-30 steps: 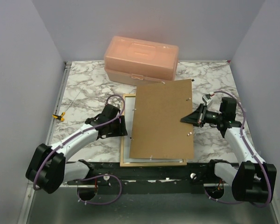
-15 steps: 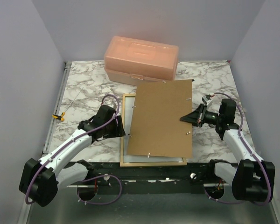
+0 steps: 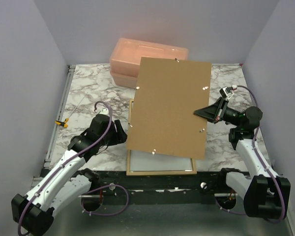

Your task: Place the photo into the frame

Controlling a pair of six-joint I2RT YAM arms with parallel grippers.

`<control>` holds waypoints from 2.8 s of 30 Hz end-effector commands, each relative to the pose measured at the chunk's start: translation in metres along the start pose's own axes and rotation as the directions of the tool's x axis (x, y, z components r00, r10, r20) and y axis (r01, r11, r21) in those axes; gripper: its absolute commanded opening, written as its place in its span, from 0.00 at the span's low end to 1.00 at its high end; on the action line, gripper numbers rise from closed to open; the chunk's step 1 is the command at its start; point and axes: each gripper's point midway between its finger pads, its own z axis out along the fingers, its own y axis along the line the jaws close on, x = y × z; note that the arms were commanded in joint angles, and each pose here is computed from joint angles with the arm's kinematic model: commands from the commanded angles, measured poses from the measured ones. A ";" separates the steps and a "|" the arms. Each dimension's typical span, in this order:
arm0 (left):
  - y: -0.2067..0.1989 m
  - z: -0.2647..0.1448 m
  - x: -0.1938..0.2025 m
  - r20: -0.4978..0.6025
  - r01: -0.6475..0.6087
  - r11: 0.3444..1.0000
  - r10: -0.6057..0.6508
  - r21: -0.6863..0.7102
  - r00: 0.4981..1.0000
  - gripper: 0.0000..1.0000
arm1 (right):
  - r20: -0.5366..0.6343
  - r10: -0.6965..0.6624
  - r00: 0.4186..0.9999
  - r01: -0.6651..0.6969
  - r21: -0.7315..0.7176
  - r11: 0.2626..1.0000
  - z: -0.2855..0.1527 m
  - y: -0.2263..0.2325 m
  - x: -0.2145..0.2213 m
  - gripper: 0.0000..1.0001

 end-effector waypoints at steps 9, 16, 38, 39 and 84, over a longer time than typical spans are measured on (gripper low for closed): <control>-0.046 -0.054 -0.051 0.142 0.001 0.979 -0.031 0.205 0.989 0.57 | -0.054 -0.096 0.994 0.076 -0.290 0.954 -0.011 0.078 0.011 0.00; -0.068 -0.108 -0.106 0.289 0.005 0.945 -0.104 0.326 0.952 0.69 | -0.072 -0.110 0.991 0.086 -0.282 0.956 -0.012 0.080 0.016 0.00; -0.137 -0.133 -0.074 0.116 -0.113 0.508 0.027 0.854 0.993 0.67 | -0.067 -0.111 0.992 0.113 0.029 0.993 -0.002 0.039 0.003 0.00; -0.137 -0.132 -0.072 0.117 -0.119 0.504 0.036 0.856 0.993 0.66 | -0.063 -0.117 0.991 0.118 0.008 0.993 -0.002 0.041 0.003 0.01; -0.132 -0.059 -0.068 -0.098 0.084 0.491 0.001 0.867 0.995 0.00 | -0.071 -0.071 0.995 0.082 0.156 0.984 -0.005 -0.032 0.014 0.55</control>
